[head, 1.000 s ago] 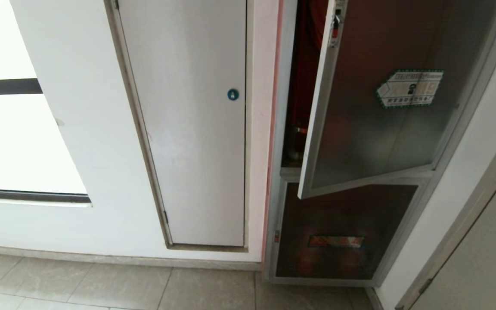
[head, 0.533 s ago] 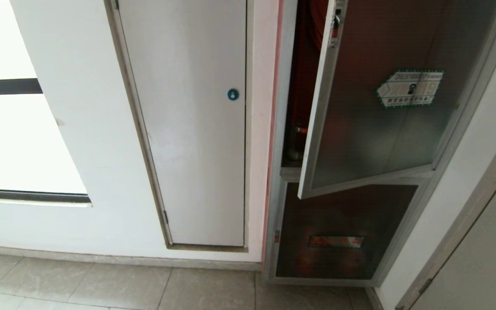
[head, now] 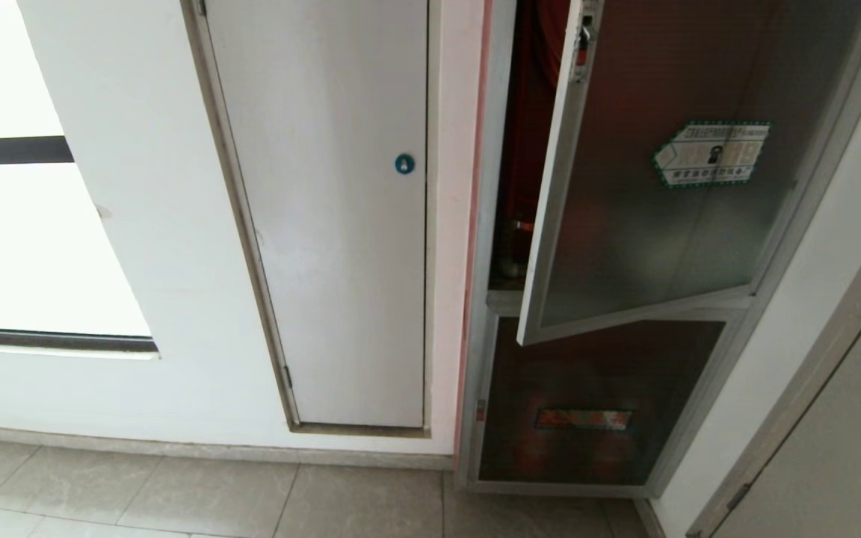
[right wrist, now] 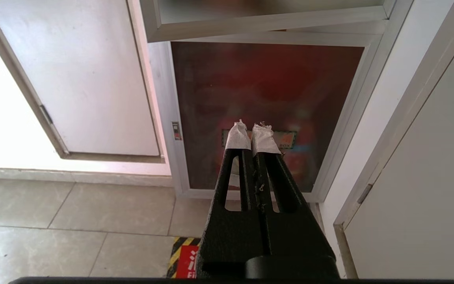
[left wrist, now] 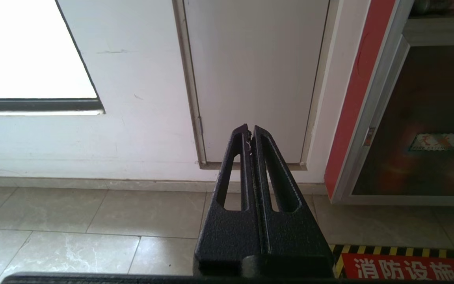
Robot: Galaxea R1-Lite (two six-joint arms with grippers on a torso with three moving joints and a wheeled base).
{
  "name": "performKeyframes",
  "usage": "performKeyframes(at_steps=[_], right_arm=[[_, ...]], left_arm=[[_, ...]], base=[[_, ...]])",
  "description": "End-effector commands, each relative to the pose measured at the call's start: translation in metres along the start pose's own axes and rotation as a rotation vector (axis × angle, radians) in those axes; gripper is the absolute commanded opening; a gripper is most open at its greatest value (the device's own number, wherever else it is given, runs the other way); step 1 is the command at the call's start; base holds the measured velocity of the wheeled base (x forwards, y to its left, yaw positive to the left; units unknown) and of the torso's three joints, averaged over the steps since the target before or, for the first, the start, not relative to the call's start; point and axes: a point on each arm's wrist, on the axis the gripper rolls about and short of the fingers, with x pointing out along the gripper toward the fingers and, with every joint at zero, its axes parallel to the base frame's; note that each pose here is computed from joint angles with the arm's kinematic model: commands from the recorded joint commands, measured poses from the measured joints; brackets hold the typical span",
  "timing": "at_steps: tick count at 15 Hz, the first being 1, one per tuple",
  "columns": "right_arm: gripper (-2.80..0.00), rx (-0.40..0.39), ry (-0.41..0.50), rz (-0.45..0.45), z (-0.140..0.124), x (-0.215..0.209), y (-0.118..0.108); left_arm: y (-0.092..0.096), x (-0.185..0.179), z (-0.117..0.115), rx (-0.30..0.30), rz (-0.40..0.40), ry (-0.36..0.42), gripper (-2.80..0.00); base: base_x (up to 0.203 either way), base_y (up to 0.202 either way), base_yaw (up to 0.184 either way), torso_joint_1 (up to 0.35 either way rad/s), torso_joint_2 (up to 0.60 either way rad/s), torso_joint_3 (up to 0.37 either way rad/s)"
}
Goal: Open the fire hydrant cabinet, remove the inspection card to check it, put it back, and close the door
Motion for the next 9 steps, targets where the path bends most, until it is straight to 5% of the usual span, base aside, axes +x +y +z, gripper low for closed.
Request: performKeyframes(at_steps=[1,9], right_arm=[[-2.80,0.001,0.001,0.000,-0.0001,0.0000,0.0000],[-2.80,0.001,0.001,0.000,-0.0001,0.0000,0.0000]], left_arm=[[0.0000,0.0005,-0.0017,0.000,0.000,0.007,-2.80],[0.0000,0.0006,-0.0018,0.000,0.000,0.008,-2.80]], base=[[0.000,0.000,0.000,0.000,0.00,0.000],[0.000,0.000,0.000,0.000,0.00,0.000]])
